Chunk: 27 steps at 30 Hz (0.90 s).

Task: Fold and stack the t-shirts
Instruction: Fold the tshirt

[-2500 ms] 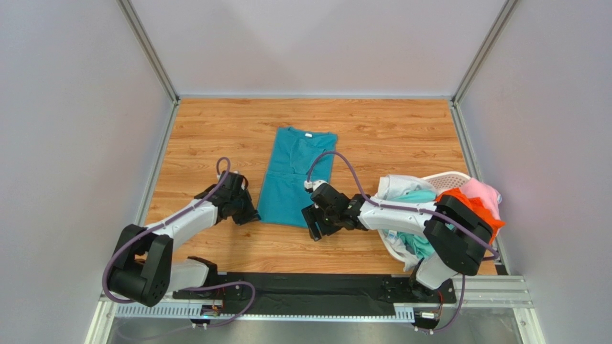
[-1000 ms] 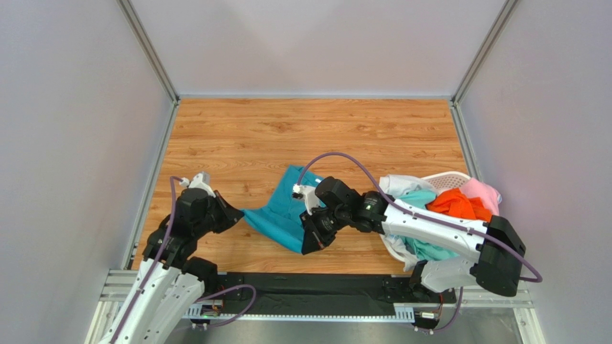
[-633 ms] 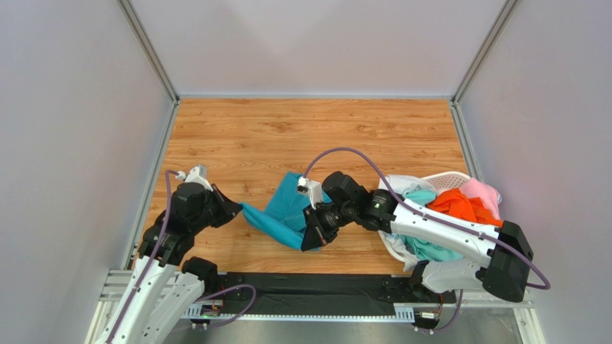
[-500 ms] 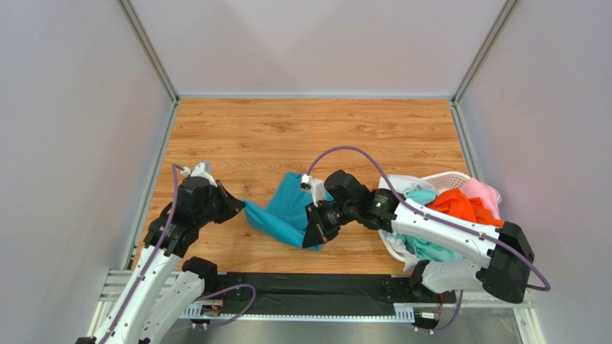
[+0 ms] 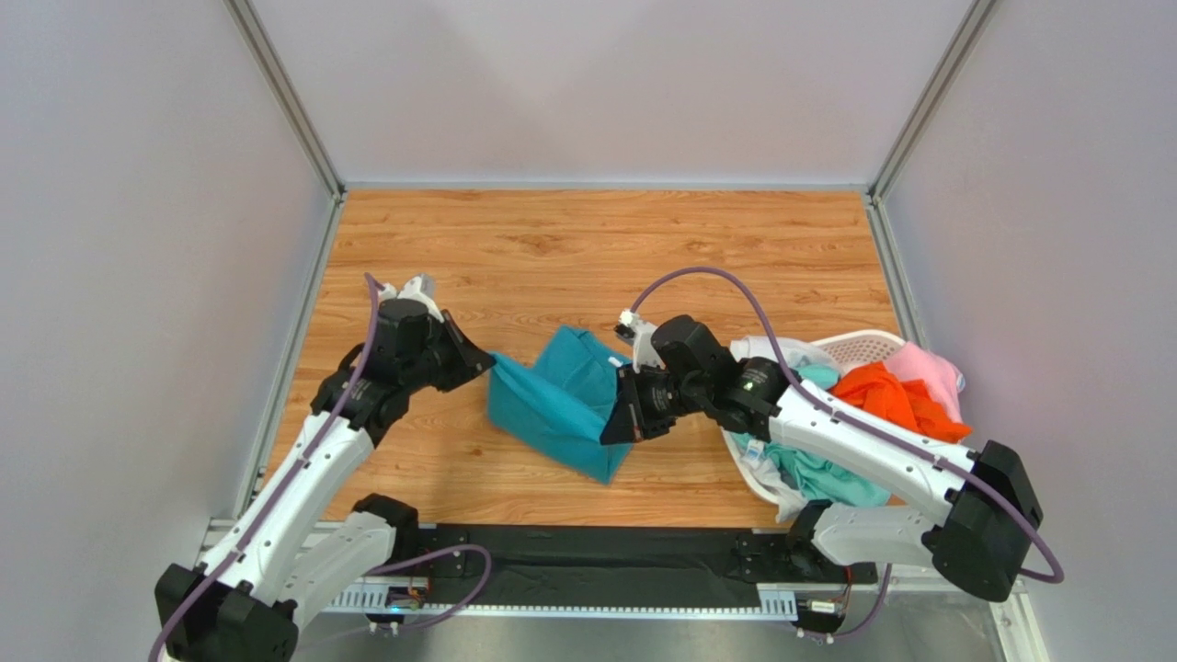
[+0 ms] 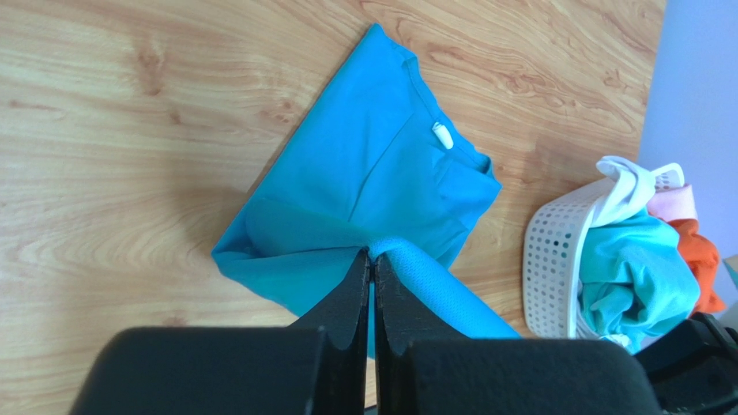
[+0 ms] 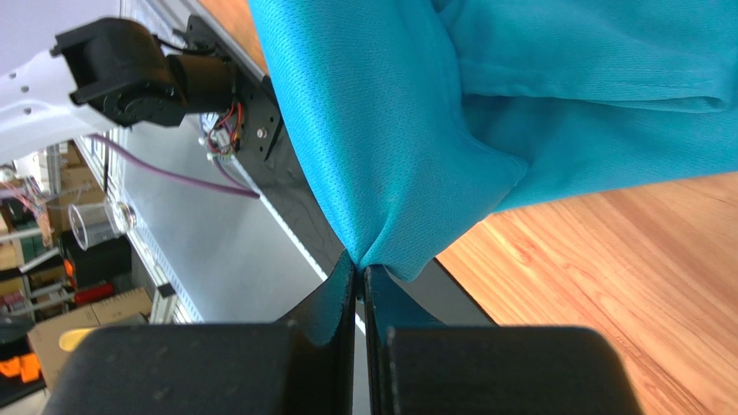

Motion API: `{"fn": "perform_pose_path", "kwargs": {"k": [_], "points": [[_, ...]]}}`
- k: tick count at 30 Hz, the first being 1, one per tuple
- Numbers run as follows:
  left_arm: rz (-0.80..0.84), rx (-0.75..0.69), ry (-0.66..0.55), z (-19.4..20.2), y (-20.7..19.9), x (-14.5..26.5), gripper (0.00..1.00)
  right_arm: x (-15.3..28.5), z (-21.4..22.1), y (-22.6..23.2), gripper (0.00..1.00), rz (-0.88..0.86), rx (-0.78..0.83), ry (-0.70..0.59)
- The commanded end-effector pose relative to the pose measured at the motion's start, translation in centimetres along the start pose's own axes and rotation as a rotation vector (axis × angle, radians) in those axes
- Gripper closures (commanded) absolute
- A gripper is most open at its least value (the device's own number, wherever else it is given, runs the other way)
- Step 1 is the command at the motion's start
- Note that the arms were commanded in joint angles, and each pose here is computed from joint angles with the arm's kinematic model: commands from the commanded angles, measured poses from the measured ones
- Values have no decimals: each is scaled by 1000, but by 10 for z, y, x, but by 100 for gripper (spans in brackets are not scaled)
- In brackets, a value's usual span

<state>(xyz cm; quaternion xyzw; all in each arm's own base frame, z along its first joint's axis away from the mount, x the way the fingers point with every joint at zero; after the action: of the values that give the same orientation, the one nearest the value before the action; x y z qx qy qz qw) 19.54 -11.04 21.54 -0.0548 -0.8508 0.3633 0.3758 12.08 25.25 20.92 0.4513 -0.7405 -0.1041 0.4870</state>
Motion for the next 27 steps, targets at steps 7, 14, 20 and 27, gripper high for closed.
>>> {"fn": "perform_pose_path", "kwargs": {"k": [7,14,20,27], "points": [[101,-49,-30,-30,-36,-30,100,7,-9,-28,100,65,-124,-82],[28,-110,-18,-34,-49,-64,100,6,-10,-53,100,133,-205,-115],[-17,-131,11,-36,-56,-91,100,4,-14,-80,99,208,-250,-127],[-48,-163,66,-34,-59,-119,100,-6,-17,-99,98,242,-273,-98]]}}
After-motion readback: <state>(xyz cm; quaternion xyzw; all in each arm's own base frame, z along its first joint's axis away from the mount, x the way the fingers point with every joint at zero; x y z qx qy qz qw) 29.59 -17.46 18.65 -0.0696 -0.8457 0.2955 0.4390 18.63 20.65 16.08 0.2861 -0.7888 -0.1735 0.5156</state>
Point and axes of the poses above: each gripper's point midway between its finger pads, its own x axis back along the fingers, its own y axis along the line the jaws close on, z = x × y, the point moved 7 cm from there along x, back along the fingers, and after that the axes turned 7 degrees about x, right-handed, at the moved point
